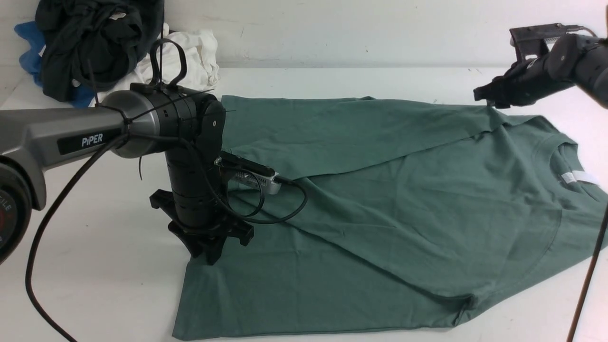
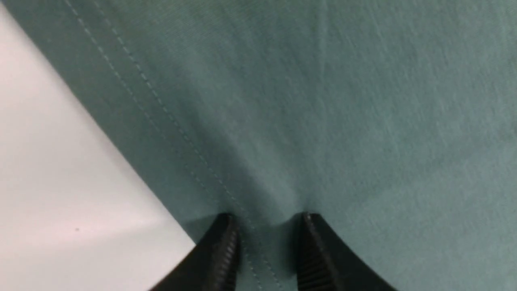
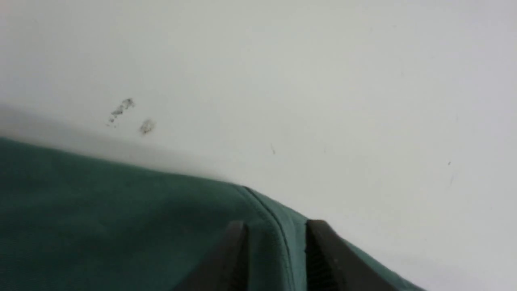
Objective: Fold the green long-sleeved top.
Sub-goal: Use both arms simultaneously to clamp the lower edge of the clothing fabric
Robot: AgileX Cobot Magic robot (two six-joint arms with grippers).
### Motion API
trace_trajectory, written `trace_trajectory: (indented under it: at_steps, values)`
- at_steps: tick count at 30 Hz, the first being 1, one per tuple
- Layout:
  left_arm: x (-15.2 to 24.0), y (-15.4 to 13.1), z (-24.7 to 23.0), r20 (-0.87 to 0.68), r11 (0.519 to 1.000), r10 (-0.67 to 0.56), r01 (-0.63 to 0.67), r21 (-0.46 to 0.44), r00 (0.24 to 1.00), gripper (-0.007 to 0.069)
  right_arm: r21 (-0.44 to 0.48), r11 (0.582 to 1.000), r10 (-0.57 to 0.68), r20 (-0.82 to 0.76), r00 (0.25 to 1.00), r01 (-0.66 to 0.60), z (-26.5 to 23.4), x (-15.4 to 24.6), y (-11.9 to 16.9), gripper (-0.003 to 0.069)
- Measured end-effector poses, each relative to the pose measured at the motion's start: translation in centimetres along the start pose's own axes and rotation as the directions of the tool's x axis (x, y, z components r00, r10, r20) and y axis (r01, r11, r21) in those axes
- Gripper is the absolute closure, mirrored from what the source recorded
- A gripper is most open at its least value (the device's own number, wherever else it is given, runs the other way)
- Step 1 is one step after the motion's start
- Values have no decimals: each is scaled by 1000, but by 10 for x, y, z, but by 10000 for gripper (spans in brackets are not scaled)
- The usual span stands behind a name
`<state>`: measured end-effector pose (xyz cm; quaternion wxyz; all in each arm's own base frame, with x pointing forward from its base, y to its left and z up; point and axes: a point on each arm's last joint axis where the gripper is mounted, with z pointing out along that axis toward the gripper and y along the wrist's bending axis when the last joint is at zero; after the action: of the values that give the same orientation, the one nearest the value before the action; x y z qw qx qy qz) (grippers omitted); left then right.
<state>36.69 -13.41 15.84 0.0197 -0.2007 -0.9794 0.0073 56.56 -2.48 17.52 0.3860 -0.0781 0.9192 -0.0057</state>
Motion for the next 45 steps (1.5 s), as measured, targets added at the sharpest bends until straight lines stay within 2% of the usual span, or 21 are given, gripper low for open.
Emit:
trace_trajectory:
  at_steps: [1,4,7,9,11,14,17,21,22,23,24,29,33,36,37,38,39,40,41,42,45]
  values:
    - [0,0,-1,4,1000,1,-1,-1,1000,421,0,1000,0,2,1000,0,-1,-1,0,386]
    - [3,0,-29,112,1000,5,-4,-13,994,421,-3,1000,0,7,1000,0,-12,-8,0,272]
    - [9,-1,-56,186,1000,10,-6,-18,982,421,-10,1000,-4,1,1000,4,-29,-17,0,263]
    - [19,-3,-82,239,1000,20,-16,-20,971,421,-19,1000,-3,-6,1000,3,-48,-26,0,293]
    - [41,-8,-115,291,1000,23,-26,8,957,421,-45,999,15,-10,1000,-15,-79,-39,-2,410]
    - [70,-21,-119,291,996,48,-68,58,956,414,-97,995,36,-11,999,-37,-116,-53,0,558]
    - [87,-39,-100,240,986,132,-151,65,962,382,-171,985,17,-31,999,-22,-142,-59,11,636]
    - [104,-70,-53,136,902,430,-433,-9,893,262,-348,935,-87,-53,995,63,-161,-63,50,669]
    - [105,-75,-44,113,854,519,-518,-41,847,216,-388,919,-97,-55,994,68,-160,-63,64,670]
    - [106,-75,-42,108,846,533,-531,-46,839,209,-391,918,-100,-57,993,70,-160,-63,66,670]
    - [106,-81,-30,61,785,619,-614,-84,783,144,-437,896,-114,-66,991,74,-158,-61,86,671]
    - [97,-79,-2,-58,694,707,-707,-135,705,85,-504,856,-183,-84,980,116,-154,-55,128,672]
    - [93,-73,13,-146,645,735,-749,-152,662,158,-520,845,-196,-80,977,127,-155,-55,136,672]
    - [92,-73,15,-175,635,737,-757,-151,653,297,-505,851,-202,-63,977,143,-164,-58,133,672]
    - [92,-72,15,-178,635,736,-758,-151,653,309,-502,853,-202,-61,978,145,-165,-59,132,672]
    - [91,-72,16,-186,637,731,-755,-158,656,389,-488,858,-206,-47,977,158,-173,-62,130,672]
    - [90,-71,15,-190,648,717,-742,-174,670,463,-471,865,-211,-26,977,174,-185,-66,126,672]
    - [90,-71,15,-191,650,714,-739,-176,673,476,-466,866,-214,-17,977,182,-190,-68,126,672]
    - [90,-69,15,-188,680,682,-708,-193,707,553,-452,868,-227,8,974,206,-206,-71,124,672]
    - [89,-67,15,-182,706,653,-678,-203,735,585,-441,866,-244,38,969,235,-223,-74,123,673]
    - [90,-54,8,-144,780,568,-586,-220,810,613,-417,835,-334,133,933,358,-280,-72,126,673]
